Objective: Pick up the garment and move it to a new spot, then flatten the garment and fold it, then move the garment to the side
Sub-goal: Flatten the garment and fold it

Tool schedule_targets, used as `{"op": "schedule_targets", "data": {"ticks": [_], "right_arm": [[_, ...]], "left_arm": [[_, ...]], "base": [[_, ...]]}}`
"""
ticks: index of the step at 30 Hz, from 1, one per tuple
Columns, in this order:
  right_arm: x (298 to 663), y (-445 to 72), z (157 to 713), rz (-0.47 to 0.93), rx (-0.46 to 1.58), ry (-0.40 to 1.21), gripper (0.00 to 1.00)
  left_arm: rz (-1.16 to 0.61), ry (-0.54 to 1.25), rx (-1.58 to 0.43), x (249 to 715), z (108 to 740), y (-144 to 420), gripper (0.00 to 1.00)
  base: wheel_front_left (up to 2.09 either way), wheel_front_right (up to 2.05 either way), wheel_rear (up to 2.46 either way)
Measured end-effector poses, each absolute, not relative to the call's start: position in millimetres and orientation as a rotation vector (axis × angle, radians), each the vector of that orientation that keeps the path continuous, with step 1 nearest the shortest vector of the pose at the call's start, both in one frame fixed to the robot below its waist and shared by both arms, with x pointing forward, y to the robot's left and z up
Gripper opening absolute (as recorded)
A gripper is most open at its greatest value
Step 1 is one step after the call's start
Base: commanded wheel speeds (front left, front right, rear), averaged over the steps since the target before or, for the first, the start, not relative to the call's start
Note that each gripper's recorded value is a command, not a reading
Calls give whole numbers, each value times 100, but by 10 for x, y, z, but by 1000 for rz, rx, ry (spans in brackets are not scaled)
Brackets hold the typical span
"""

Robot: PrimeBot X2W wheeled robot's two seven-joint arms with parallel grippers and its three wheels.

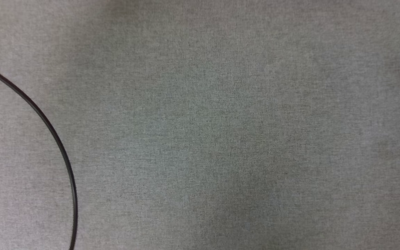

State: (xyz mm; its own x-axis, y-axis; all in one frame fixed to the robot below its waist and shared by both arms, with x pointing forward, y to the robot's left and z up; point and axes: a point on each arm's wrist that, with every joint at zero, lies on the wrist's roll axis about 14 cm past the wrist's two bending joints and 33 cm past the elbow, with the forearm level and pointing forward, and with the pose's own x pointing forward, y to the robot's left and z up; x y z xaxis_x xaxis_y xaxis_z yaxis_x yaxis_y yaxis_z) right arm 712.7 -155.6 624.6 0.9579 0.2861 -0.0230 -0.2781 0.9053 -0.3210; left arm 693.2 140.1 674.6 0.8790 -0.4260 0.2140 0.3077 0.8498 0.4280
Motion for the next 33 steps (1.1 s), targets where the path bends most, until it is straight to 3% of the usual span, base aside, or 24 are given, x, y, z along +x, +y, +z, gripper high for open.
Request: {"op": "schedule_targets", "data": {"ticks": [13, 33], "right_arm": [[6282, -1436, 5094, 421, -312, 227, 0], [4626, -1801, 4419, 516, -295, 446, 0]], "left_arm": [[-443, -72, 282, 6198, 5603, 1508, 0], [-450, 283, 104, 3907, 4529, 1492, 0]], "base": [[0, 0, 0], [0, 0, 0]]}}
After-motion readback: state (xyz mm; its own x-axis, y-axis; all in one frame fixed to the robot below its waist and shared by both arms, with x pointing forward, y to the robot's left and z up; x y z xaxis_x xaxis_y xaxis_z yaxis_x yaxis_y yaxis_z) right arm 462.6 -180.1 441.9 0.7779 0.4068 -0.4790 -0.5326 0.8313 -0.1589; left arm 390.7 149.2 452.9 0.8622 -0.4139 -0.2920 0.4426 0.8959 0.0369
